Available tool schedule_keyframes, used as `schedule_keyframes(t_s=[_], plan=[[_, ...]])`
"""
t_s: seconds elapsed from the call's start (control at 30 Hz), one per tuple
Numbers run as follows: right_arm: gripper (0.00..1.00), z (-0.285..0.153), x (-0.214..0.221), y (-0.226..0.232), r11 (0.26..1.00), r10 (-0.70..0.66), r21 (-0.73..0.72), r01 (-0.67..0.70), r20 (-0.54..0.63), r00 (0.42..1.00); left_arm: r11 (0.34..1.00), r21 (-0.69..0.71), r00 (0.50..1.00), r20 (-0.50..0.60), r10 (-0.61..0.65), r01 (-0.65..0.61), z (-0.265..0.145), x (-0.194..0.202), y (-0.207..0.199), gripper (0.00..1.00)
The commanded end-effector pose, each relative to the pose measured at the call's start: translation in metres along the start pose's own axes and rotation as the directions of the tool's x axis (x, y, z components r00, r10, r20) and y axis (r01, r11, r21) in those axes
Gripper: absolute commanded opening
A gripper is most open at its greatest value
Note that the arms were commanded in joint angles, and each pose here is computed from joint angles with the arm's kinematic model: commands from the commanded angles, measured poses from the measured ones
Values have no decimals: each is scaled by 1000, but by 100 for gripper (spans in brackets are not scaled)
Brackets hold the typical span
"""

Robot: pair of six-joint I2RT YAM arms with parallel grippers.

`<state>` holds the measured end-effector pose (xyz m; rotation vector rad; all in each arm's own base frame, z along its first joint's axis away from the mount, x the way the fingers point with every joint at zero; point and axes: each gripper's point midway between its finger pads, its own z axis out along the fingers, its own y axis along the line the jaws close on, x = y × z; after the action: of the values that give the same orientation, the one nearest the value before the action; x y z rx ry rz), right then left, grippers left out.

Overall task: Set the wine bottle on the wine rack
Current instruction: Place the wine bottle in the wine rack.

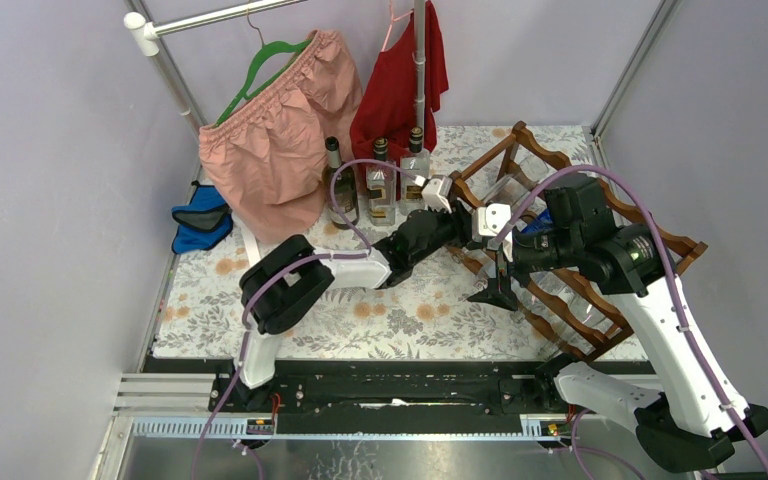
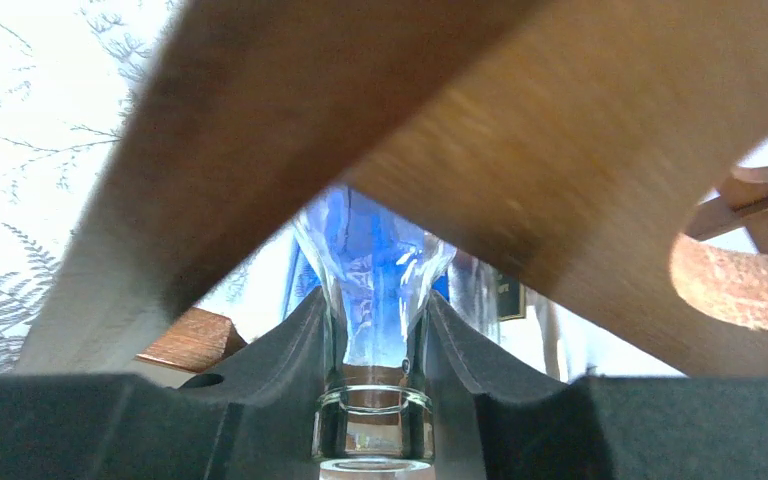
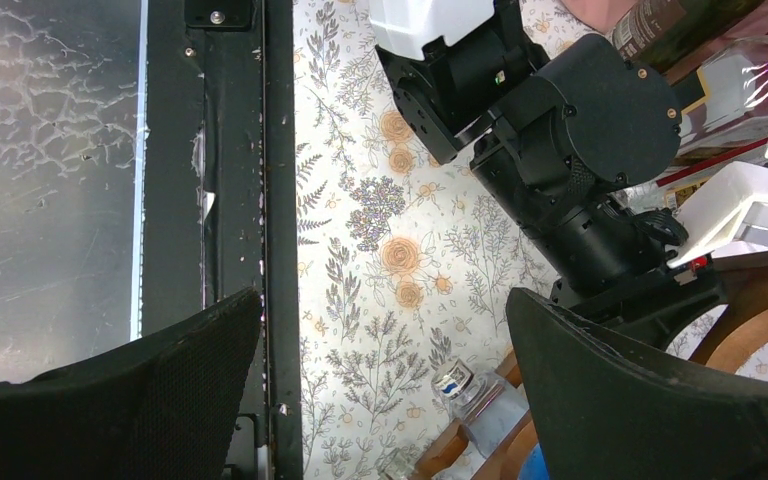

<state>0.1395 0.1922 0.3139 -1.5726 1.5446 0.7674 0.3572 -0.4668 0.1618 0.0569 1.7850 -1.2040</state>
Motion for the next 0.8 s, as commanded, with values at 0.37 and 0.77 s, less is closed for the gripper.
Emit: schedule_keyframes(t_s=[0.37,0.77], plan=[[100,-1,-8,-2,1000,-16,5,16,39,999,944,-146,954,-15,298,-297,-2,-4,18,22],[100,-2,-7,-2,1000,-13,8,13,41,999,927,-170,943,-44,331,-334,-5,-3,20,52]])
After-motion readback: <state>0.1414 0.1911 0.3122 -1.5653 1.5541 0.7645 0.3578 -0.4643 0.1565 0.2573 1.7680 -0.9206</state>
